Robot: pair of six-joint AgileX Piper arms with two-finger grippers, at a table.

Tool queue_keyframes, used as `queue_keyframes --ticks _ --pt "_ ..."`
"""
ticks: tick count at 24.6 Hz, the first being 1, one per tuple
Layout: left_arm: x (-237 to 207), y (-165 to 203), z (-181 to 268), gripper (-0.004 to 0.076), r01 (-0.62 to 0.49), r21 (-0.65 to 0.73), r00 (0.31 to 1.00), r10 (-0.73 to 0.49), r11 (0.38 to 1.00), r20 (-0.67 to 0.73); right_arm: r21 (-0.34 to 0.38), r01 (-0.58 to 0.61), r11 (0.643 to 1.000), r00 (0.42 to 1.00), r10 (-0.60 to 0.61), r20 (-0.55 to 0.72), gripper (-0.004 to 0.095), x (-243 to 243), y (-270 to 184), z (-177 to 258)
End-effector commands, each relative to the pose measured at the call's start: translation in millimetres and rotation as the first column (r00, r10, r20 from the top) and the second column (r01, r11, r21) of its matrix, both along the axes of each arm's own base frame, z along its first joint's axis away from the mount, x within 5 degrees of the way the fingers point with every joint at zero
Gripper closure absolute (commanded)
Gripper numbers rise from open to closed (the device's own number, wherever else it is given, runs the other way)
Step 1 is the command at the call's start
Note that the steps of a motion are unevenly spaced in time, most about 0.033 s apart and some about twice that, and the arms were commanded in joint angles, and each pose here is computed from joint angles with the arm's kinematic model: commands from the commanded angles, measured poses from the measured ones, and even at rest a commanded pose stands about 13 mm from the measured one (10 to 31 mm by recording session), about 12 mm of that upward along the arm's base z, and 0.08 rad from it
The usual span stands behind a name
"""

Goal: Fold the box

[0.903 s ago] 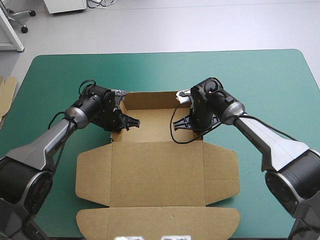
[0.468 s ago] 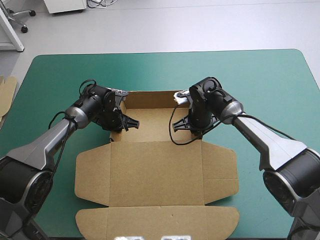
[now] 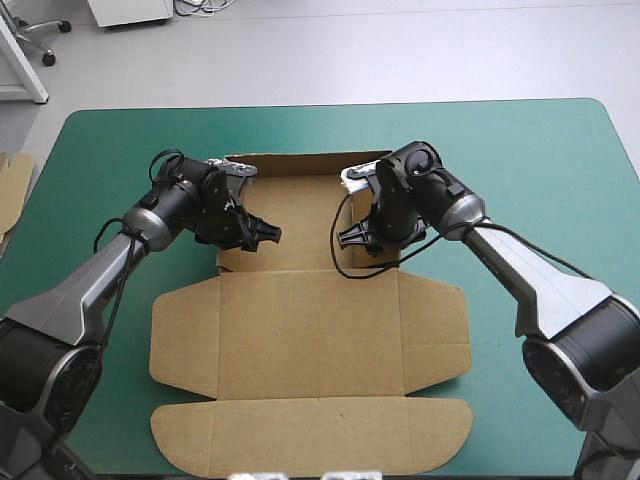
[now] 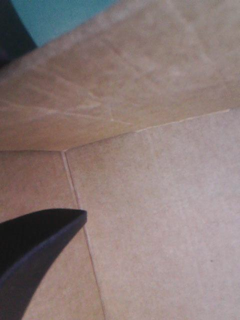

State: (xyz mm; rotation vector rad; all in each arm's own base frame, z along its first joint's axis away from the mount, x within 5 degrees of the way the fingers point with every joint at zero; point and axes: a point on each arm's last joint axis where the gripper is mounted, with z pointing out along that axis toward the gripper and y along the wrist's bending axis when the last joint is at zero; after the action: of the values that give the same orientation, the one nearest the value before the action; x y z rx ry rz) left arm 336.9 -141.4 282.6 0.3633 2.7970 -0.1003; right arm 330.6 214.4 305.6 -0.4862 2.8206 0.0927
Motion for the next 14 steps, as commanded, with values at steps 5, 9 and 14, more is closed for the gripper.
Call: queue_keyframes --ticks 5,9,14 --pt "-4.3 -1.6 30.3 0.0304 0.008 -0.061 0.994 -0.001 0.998 0.106 0.016 -0.02 1.0 0.995 0.018 0.093 0.044 -6.3 -5.7 31.6" --pt "-3.4 -1.3 31.1 0.0304 0.011 -0.056 0.993 -0.004 0.998 0.117 -0.023 -0.018 1.0 0.993 0.02 0.118 0.044 -4.1 -9.0 32.0" --pt "-0.7 2.1 37.4 0.0304 0.021 -0.025 0.982 -0.016 0.999 0.188 -0.049 -0.006 0.999 0.988 0.014 0.157 0.044 -1.5 -12.1 36.8"
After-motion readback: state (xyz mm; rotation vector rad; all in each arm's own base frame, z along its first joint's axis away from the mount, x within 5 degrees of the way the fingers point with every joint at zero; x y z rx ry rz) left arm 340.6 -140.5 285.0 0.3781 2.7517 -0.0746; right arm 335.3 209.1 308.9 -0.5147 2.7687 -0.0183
